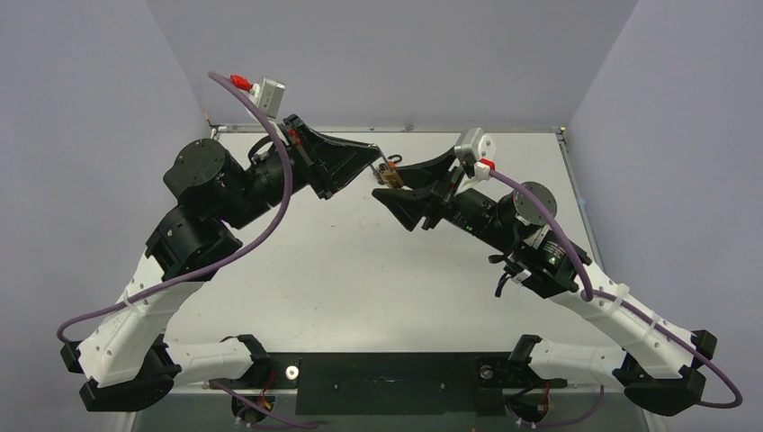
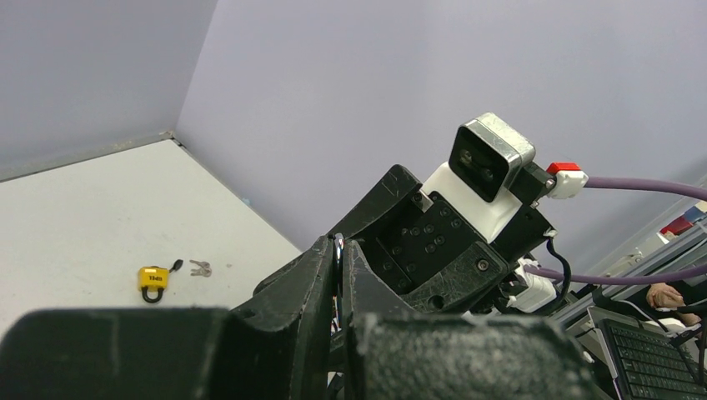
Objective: Lock with the key
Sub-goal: Pick up the lock from the center of the board.
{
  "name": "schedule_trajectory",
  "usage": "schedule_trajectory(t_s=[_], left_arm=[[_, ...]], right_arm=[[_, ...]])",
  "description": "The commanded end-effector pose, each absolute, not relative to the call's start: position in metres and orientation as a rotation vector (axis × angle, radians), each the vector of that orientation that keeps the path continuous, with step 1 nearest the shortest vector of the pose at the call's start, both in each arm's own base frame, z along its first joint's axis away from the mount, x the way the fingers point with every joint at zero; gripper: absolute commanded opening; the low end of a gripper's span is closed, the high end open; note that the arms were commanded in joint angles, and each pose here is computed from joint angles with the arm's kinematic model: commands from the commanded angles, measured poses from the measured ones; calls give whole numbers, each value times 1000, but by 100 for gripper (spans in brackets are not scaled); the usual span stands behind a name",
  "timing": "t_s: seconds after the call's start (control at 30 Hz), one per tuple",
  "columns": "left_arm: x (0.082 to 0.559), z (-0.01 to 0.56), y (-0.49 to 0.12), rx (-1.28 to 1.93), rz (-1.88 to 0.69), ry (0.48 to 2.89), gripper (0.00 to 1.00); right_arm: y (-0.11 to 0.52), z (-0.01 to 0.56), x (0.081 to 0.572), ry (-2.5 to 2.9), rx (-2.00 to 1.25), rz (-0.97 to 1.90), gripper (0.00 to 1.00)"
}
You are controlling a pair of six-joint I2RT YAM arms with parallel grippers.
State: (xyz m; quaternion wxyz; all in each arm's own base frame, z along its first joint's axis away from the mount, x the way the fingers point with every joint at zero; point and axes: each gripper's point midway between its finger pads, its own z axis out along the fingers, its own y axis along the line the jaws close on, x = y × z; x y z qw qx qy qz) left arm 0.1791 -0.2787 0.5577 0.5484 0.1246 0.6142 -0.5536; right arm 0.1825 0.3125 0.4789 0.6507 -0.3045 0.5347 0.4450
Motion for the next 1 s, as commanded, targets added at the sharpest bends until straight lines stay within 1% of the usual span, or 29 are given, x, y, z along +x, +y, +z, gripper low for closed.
schedule_trajectory(t_s=[0.0, 0.17, 0.37, 0.43, 0.5, 0.53, 0.6, 0.67, 0.77, 0.8, 0.83, 0.87, 0.9, 0.97], left_arm=[[169, 595, -266, 265, -1347, 1333, 0], [169, 594, -267, 269, -1343, 1337, 0], [169, 591, -267, 272, -1340, 1342, 0], [169, 591, -267, 273, -1340, 1342, 0], [169, 590, -268, 281, -1339, 1342, 0], [169, 589, -268, 284, -1339, 1345, 0], [168, 584, -269, 301, -1332, 1350, 0], [165, 579, -268, 318, -1329, 1358, 0], [158, 571, -267, 357, -1332, 1367, 0], [155, 564, -267, 378, -1328, 1377, 3], [153, 562, -266, 390, -1327, 1379, 9], [149, 556, -264, 413, -1320, 1388, 12], [144, 556, -260, 426, -1320, 1382, 18], [136, 547, -259, 481, -1320, 1397, 26]], right_arm=[[302, 514, 170, 1097, -653, 1054, 41], [300, 515, 169, 1097, -646, 1054, 36], [304, 512, 169, 1116, -656, 1065, 26], [305, 510, 169, 1125, -661, 1069, 22], [305, 508, 169, 1134, -664, 1075, 14], [305, 508, 168, 1136, -660, 1083, 8], [305, 508, 164, 1140, -665, 1106, 2], [305, 508, 155, 1138, -684, 1149, 0], [306, 502, 143, 1140, -704, 1220, 0], [306, 503, 137, 1132, -709, 1257, 0], [305, 499, 133, 1137, -714, 1274, 0], [304, 499, 128, 1135, -717, 1305, 0], [301, 497, 124, 1134, -717, 1319, 0], [298, 494, 115, 1133, -719, 1365, 0]])
